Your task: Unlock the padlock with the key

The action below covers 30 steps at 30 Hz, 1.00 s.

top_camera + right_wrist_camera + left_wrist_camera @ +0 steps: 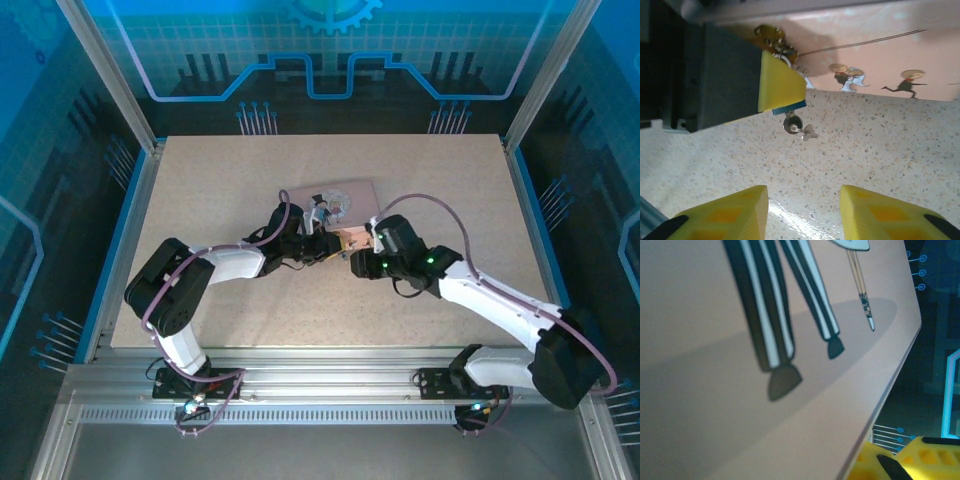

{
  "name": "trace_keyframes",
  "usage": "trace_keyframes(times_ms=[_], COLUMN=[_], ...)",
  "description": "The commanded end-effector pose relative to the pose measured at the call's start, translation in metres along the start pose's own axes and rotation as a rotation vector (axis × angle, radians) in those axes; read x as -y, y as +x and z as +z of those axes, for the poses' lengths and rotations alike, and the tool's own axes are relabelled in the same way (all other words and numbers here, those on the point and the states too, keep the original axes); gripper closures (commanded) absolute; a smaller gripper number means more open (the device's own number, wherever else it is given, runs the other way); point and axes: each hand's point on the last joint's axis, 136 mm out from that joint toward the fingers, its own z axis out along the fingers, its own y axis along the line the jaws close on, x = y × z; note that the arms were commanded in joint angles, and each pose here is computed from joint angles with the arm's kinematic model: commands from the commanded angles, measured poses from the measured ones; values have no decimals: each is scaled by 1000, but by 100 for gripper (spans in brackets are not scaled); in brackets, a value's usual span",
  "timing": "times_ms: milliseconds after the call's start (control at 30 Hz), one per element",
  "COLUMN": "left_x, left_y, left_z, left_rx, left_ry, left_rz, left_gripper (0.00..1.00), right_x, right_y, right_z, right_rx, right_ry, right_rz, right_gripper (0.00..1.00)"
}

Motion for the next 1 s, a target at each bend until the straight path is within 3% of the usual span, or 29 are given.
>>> trace_keyframes(times_ms=[0,267,967], left_x=[33,35,44], left_y=[5,6,3], left_z=[-7,-7,-9], left_rx=[-50,-56,-56], left_ry=[83,90,111], left_rz=[19,20,23], left_gripper=[100,100,100], right_x=[2,-15,-17], right_y=[1,-17,-20], right_z=[7,23,47], right_rx=[-17,-15,-54], right_ry=[70,105,140], right_rz=[-100,-175,-236], right_gripper=[57,58,59])
